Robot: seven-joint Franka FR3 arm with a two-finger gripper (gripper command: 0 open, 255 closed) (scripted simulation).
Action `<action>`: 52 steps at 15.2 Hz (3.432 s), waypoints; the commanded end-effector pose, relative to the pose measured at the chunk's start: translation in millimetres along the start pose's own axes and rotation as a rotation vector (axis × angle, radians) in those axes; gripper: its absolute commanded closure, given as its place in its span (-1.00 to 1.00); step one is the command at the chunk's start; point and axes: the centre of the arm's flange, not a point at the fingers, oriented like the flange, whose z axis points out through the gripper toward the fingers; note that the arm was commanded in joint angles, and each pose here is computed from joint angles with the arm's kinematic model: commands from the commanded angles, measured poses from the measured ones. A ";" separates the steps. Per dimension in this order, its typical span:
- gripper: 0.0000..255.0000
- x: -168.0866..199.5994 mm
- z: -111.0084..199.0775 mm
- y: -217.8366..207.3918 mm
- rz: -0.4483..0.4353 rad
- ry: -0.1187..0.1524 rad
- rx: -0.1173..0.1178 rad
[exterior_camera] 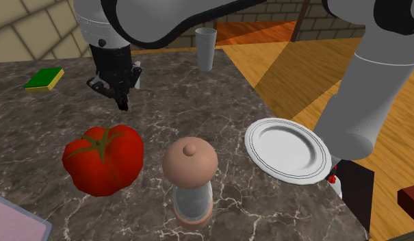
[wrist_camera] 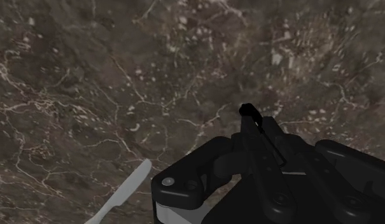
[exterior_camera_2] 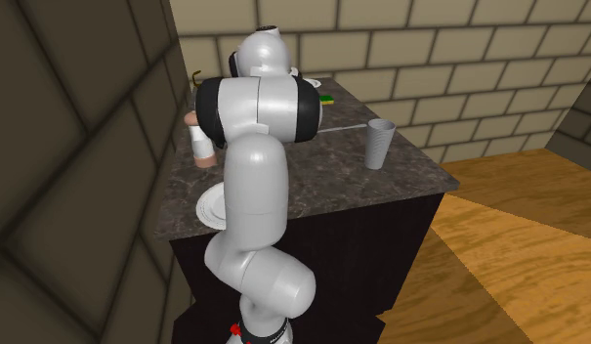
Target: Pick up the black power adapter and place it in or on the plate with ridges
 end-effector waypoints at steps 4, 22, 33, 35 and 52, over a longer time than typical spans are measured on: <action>1.00 5.5 -25.8 -0.8 0.000 0.000 0.000; 1.00 -91.5 -98.6 40.4 0.000 0.000 0.000; 1.00 -222.8 -132.0 92.5 0.000 0.000 0.000; 1.00 -246.7 -138.1 102.0 0.000 0.000 0.000; 1.00 -396.7 -149.0 160.0 0.000 0.000 0.000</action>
